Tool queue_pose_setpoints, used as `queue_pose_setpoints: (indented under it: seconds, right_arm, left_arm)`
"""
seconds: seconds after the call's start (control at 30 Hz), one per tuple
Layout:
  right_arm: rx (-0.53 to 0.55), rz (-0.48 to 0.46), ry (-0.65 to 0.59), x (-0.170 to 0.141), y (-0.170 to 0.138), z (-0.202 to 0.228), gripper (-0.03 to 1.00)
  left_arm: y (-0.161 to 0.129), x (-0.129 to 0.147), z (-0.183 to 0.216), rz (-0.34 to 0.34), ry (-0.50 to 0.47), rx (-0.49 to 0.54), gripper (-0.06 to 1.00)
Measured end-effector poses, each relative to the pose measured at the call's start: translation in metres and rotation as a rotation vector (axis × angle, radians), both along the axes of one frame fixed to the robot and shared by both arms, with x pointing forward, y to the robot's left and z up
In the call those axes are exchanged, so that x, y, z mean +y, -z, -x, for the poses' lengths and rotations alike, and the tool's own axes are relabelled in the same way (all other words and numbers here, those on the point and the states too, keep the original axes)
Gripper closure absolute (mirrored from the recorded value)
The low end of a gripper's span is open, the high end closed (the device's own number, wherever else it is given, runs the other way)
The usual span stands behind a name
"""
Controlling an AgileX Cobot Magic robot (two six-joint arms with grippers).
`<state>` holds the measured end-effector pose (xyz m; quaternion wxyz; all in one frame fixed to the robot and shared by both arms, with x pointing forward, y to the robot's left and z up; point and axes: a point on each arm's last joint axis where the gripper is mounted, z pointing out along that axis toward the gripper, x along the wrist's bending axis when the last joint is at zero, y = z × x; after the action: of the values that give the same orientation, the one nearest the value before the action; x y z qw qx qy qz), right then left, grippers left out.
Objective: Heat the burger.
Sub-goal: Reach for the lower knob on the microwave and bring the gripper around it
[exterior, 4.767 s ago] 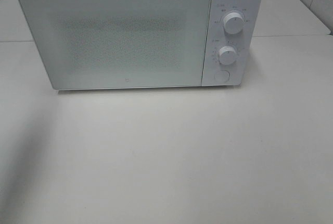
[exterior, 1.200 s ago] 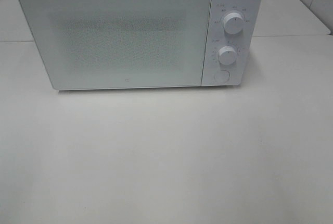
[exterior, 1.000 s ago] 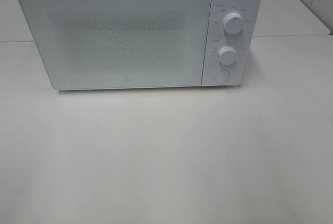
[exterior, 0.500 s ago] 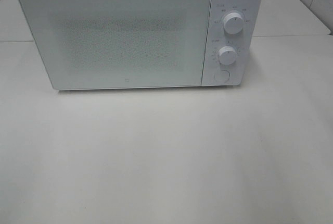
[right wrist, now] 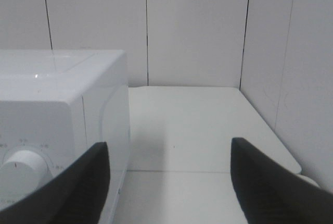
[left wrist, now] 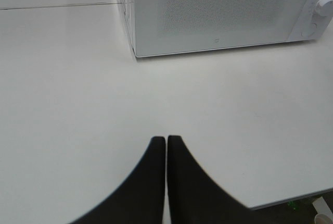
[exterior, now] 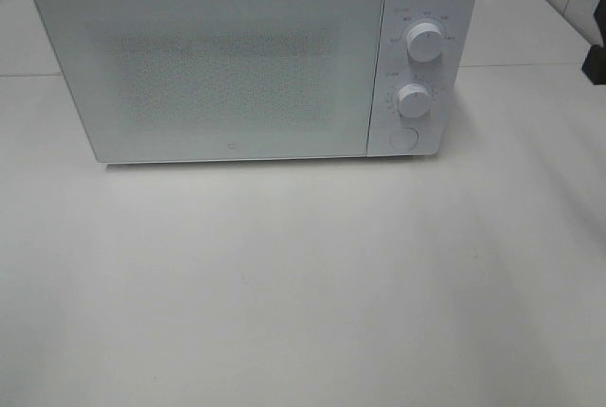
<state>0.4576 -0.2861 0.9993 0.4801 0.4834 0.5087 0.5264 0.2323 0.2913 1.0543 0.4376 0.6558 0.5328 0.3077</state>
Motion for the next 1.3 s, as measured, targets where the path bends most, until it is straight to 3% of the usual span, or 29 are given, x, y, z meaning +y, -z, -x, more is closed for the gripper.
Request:
queue_pose_setpoints:
  seconds: [0.13, 0.37, 0.53, 0.87, 1.3]
  right_arm:
    - [0.081, 0.030, -0.045, 0.005, 0.025, -0.012, 0.36]
    - [0.111, 0.031, -0.104, 0.016, 0.045, -0.019, 0.36]
    - [0.134, 0.012, -0.130, 0.042, 0.059, -0.020, 0.36]
    - [0.242, 0.070, -0.164, 0.080, 0.086, -0.008, 0.36]
    - [0.163, 0.016, -0.108, 0.104, 0.068, -0.038, 0.36]
  left_arm:
    - [0.000, 0.000, 0.000, 0.000, 0.000, 0.000, 0.94]
    - [0.000, 0.000, 0.000, 0.000, 0.000, 0.000, 0.94]
    - [0.000, 0.000, 0.000, 0.000, 0.000, 0.000, 0.94]
    - [0.000, 0.000, 0.000, 0.000, 0.000, 0.000, 0.94]
    - [0.000, 0.000, 0.000, 0.001, 0.001, 0.000, 0.94]
